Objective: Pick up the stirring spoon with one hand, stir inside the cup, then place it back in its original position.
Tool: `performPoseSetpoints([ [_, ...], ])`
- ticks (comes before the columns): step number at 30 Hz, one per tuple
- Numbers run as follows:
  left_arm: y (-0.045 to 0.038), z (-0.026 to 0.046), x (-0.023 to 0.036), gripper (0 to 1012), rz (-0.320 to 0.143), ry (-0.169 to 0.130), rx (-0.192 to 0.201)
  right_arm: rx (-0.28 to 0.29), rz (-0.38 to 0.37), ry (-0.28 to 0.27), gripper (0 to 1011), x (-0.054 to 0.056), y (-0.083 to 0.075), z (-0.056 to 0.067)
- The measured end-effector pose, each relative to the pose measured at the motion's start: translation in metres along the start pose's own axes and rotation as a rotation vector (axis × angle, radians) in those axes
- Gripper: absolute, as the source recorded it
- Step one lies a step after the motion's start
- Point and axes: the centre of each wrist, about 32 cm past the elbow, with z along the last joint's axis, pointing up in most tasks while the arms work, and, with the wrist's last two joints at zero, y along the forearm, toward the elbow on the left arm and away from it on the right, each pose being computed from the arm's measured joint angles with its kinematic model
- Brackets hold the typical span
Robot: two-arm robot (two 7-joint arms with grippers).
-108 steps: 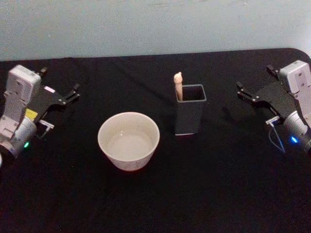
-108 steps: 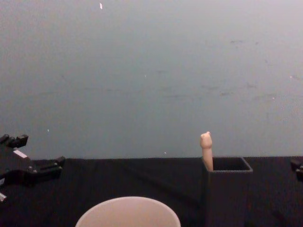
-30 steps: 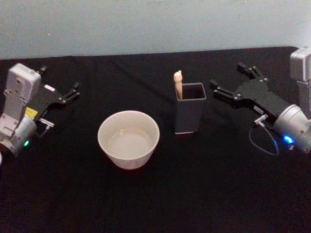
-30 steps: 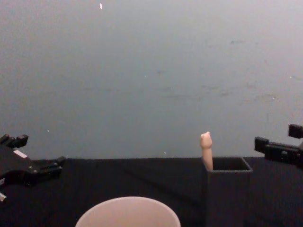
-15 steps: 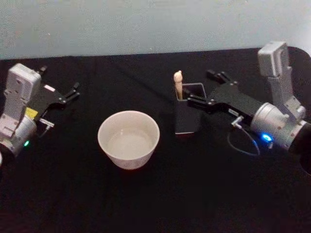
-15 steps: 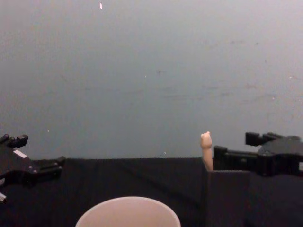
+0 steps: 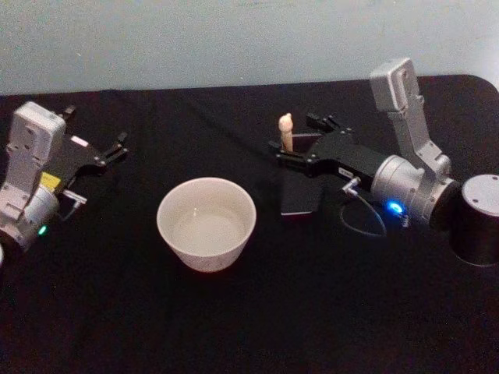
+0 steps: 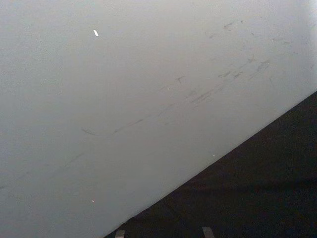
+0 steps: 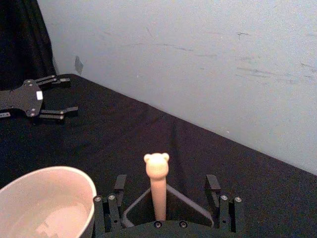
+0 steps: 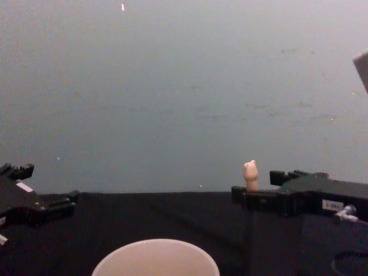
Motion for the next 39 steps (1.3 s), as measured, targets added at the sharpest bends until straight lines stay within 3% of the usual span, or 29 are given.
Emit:
performPoseSetpoints([
  [15, 0.0, 0.0, 0.0, 1001, 0.0, 0.0, 0.0, 0.006, 0.011, -0.006, 1002, 0.003, 0.019, 0.004],
  [39, 0.0, 0.0, 0.0, 1001, 0.0, 0.0, 0.0, -0.012, 0.02, -0.032, 1002, 0.002, 0.025, 0.005],
])
